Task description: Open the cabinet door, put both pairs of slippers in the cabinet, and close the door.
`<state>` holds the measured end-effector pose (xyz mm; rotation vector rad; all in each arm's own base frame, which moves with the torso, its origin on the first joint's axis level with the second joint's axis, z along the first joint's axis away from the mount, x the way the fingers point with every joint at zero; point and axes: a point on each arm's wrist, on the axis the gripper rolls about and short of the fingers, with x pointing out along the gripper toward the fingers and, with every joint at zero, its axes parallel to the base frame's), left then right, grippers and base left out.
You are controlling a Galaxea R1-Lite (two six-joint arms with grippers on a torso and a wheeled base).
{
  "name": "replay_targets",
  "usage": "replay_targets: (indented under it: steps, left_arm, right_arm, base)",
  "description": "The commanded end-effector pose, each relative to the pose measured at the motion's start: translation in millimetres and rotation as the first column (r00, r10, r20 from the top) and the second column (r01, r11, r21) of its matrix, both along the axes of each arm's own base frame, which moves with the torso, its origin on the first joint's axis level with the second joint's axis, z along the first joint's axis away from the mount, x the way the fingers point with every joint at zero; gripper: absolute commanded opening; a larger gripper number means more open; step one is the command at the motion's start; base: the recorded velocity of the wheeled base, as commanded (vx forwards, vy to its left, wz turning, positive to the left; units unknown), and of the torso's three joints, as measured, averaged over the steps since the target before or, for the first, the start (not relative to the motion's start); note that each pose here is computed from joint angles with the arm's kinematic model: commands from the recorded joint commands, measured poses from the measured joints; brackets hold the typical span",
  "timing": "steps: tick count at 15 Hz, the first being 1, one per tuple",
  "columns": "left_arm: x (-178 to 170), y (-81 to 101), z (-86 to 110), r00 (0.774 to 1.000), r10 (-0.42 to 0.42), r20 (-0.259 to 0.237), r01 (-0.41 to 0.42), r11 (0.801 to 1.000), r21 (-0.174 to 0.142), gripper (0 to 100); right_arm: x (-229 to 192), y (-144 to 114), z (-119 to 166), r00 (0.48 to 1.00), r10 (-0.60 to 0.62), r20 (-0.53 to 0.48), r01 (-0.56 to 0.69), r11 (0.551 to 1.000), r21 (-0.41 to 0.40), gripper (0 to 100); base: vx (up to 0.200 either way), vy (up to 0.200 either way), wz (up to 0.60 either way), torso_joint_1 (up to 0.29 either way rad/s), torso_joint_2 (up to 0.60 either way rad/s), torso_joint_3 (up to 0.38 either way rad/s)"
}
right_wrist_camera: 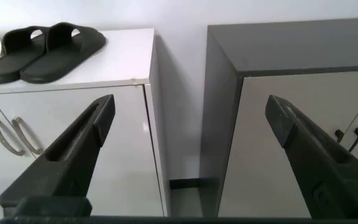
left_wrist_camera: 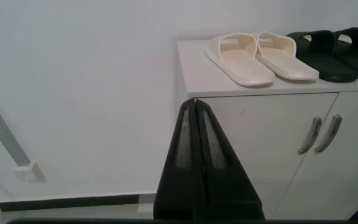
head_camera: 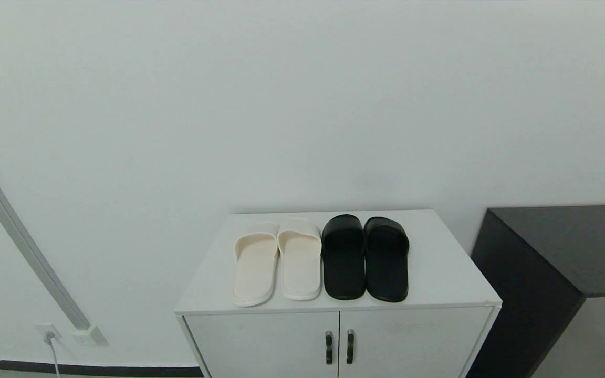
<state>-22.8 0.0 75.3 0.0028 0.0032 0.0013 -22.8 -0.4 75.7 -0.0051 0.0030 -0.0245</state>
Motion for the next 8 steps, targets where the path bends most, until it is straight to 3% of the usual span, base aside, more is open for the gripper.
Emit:
replay_targets:
  steps: [1, 3, 4, 5, 7, 8]
  left_arm:
    - [0, 0.0, -0.1, 1.000, 0.000, 0.000, 0.000, 1.000, 0.000, 0]
    - [0, 0.0, -0.1, 1.000, 0.000, 0.000, 0.000, 1.000, 0.000, 0]
    - [0, 0.0, -0.1, 1.000, 0.000, -0.001, 0.000, 1.000, 0.000, 0]
    - [0, 0.0, -0.1, 1.000, 0.000, -0.001, 0.000, 1.000, -0.003, 0]
    - [0, 0.1, -0.1, 1.000, 0.005, 0.000, -0.005, 1.000, -0.003, 0]
    - [0, 0.1, -0.1, 1.000, 0.005, 0.000, -0.005, 1.000, -0.006, 0]
  right_arm:
    - [0, 0, 0, 1.000, 0.000, 0.001, 0.000, 1.000, 0.000, 100]
    - [-1, 0, 7, 1.000, -0.003, 0.024, 0.003, 1.000, -0.010, 100]
    - [-6, 0, 50, 0.994, -0.006, 0.106, -0.001, 0.997, 0.071, 100]
    - [-6, 0, 69, 0.994, -0.008, 0.112, -0.007, 0.990, 0.139, 100]
    - [10, 1, 53, 0.992, 0.046, -0.115, -0.037, 0.996, 0.075, 100]
    - [14, 2, 49, 0.982, 0.114, -0.148, -0.105, 0.992, 0.068, 100]
  base:
    - [0.000, 0.000, 0.00, 0.000, 0.00, 0.000]
    - [0.000, 0.000, 0.00, 0.000, 0.00, 0.000]
    - [0.000, 0.000, 0.00, 0.000, 0.00, 0.000]
    - [0.000, 0.000, 0.00, 0.000, 0.00, 0.000]
    - [0.000, 0.000, 0.00, 0.000, 0.00, 0.000]
    - [0.000, 0.000, 0.00, 0.000, 0.00, 0.000]
